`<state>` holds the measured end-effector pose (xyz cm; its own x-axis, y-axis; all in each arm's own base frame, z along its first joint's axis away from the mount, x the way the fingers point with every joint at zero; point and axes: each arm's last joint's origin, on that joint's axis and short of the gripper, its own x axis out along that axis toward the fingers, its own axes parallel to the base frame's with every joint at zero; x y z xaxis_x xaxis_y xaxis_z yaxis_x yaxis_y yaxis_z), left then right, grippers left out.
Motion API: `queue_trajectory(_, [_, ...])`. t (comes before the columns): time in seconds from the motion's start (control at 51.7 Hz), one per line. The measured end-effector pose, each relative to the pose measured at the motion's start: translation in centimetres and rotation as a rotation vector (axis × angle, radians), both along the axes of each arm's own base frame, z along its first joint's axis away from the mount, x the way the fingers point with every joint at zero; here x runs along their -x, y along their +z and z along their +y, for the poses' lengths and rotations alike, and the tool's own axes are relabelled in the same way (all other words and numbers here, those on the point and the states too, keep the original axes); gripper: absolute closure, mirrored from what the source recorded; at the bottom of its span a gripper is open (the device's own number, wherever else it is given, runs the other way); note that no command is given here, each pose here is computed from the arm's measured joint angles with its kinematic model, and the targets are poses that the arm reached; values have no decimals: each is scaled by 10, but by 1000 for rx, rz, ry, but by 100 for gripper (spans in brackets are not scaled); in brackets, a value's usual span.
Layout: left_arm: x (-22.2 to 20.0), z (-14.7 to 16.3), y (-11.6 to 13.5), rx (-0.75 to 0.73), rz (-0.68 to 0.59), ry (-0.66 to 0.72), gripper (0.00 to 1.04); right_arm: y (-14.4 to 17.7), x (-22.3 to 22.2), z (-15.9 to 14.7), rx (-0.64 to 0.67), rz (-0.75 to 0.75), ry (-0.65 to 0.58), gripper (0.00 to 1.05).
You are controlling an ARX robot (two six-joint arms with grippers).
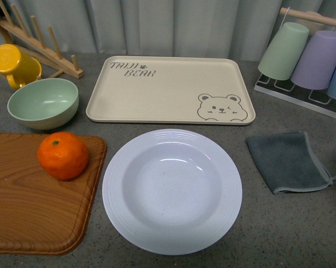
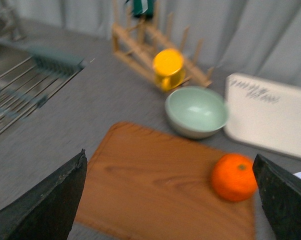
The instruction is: Place orange and plate with both arms
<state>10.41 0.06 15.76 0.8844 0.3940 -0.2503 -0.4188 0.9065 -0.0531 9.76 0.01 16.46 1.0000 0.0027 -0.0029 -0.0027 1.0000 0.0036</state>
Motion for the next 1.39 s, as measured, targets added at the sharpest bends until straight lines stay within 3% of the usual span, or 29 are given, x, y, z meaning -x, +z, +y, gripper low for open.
queue_trajectory(0.232, [-54, 9, 15, 67, -59, 10, 6, 0, 0, 0, 0, 0, 0, 9])
queue_trajectory(0.406, [-114, -11, 0, 133, 186, -161, 6, 0, 0, 0, 0, 0, 0, 9])
queue_trajectory(0.755, [-186, -37, -25, 196, 358, -307, 6, 0, 0, 0, 0, 0, -1, 9])
queue_trajectory(0.89, [-199, -40, -33, 204, 403, -327, 6, 0, 0, 0, 0, 0, -1, 9])
queue_trajectory(1.122, [-208, -42, -57, 216, 584, -356, 6, 0, 0, 0, 0, 0, -1, 9])
queue_trajectory(1.393, [-216, -44, -66, 221, 616, -367, 6, 0, 0, 0, 0, 0, -1, 9])
